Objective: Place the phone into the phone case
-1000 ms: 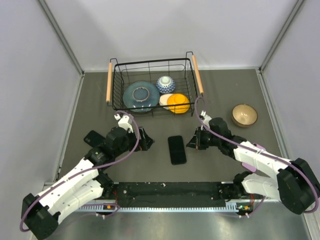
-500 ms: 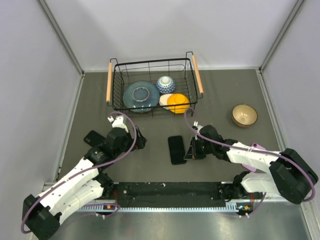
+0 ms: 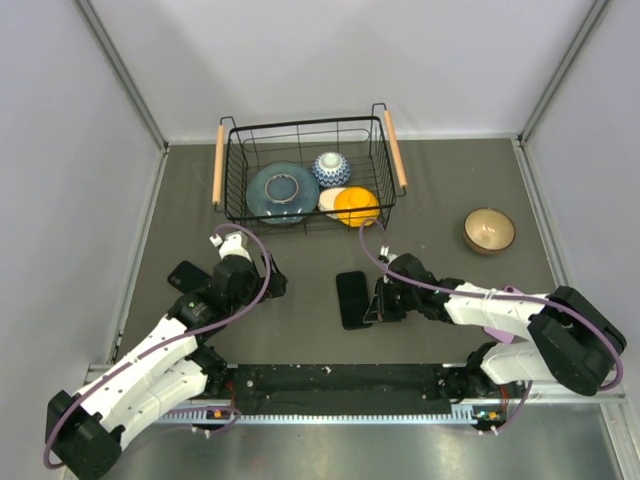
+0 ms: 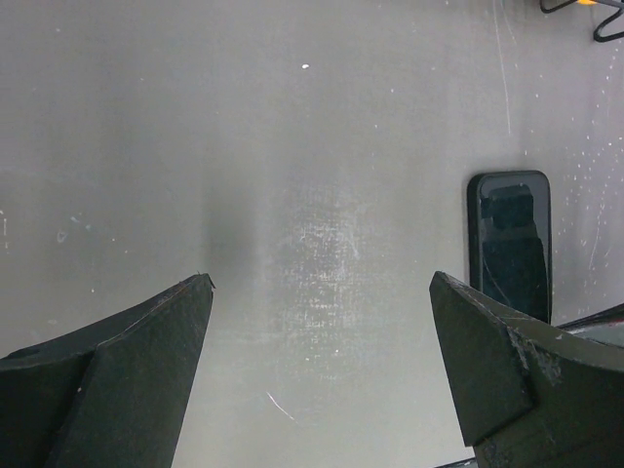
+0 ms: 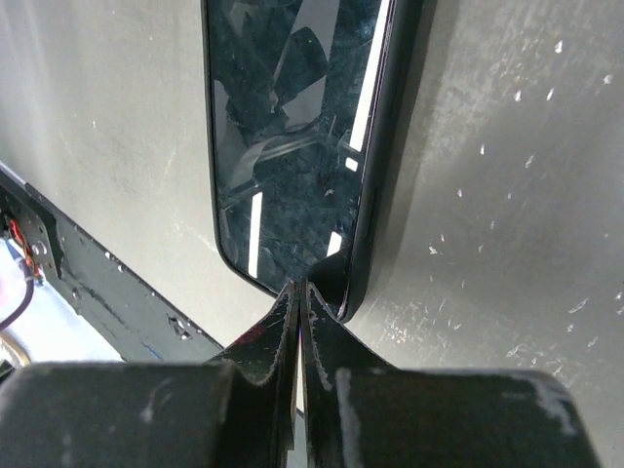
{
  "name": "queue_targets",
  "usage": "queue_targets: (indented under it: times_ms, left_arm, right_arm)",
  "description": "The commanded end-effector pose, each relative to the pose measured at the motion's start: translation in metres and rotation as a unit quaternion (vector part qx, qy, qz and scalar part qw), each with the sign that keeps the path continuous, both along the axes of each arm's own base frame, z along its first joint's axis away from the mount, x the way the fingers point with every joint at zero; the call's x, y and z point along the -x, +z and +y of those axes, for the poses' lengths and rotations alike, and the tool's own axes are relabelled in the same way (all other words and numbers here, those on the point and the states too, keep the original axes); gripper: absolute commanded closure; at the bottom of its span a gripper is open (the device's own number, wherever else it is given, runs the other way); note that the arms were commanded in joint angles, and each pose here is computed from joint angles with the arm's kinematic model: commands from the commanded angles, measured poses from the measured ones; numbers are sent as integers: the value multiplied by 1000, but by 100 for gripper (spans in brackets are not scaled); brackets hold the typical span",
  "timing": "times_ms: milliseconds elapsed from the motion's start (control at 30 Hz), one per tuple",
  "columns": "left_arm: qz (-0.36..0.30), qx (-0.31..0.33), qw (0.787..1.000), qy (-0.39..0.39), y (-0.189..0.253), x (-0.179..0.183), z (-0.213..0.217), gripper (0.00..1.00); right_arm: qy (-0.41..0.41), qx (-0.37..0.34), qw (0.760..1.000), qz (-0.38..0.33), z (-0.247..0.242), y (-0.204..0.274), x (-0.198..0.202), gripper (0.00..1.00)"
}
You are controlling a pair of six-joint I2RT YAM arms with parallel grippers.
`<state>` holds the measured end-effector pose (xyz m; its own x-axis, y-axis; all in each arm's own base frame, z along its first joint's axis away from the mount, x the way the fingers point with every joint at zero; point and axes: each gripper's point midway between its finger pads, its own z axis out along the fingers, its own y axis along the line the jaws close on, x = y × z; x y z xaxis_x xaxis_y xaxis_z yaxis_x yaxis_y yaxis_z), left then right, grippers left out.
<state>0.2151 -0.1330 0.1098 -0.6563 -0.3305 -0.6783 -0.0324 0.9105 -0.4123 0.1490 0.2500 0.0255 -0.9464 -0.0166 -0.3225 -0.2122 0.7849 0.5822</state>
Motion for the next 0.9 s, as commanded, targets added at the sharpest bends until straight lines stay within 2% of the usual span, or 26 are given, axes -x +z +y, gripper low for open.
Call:
queue_targets:
  times_ms: [0, 433, 867]
  left_arm:
    - [-14, 6, 1000, 23, 16, -9, 4, 1]
    - [-11, -1, 999, 33, 14, -9, 10, 1]
    - [-6, -9, 998, 59, 10, -12, 17, 1]
  right_arm:
    - [-38, 144, 988, 28, -54, -45, 16, 100]
    - [-80, 220, 972, 17, -88, -62, 17, 100]
    - [-63, 221, 973, 16, -87, -57, 32, 100]
